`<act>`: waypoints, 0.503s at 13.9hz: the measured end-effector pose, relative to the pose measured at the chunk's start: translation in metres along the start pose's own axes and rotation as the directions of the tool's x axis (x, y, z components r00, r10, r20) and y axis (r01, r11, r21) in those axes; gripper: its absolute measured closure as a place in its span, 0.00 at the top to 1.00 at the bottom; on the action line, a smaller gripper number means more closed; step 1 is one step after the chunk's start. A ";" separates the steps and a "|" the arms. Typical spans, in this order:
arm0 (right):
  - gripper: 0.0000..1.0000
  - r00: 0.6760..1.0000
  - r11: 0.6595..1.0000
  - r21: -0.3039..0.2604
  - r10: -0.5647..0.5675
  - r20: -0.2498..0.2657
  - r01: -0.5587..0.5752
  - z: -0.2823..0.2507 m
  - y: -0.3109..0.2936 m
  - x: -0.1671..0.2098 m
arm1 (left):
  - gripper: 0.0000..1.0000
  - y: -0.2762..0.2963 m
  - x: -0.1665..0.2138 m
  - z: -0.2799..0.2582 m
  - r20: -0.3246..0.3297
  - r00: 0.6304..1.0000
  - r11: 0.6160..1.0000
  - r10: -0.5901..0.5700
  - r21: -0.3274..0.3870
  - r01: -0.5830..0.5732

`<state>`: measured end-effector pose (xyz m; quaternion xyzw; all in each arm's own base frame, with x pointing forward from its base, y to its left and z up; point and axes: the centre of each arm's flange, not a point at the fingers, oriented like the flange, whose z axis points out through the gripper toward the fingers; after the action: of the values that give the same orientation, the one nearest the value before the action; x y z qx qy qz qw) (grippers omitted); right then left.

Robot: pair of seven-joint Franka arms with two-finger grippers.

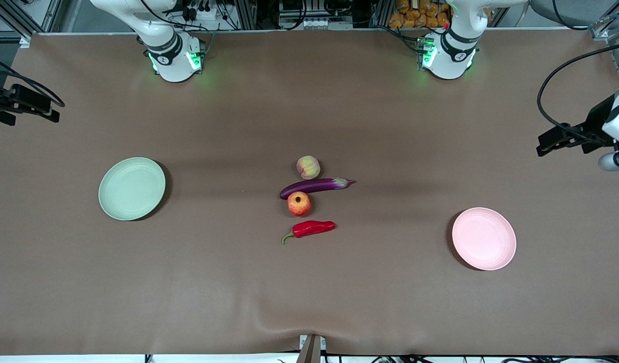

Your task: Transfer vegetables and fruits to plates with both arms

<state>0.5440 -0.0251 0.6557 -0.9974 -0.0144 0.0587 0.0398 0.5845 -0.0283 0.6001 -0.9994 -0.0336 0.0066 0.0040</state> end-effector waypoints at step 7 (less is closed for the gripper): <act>1.00 1.000 1.000 0.000 0.000 -0.001 0.000 0.000 0.000 0.001 | 1.00 0.025 0.024 0.029 -0.011 0.996 0.996 -0.093 -0.006 0.093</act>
<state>0.5446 -0.0253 0.6552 -0.9974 -0.0143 0.0582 0.0398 0.6099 -0.0512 0.5705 -0.9968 -0.0798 0.0008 0.0017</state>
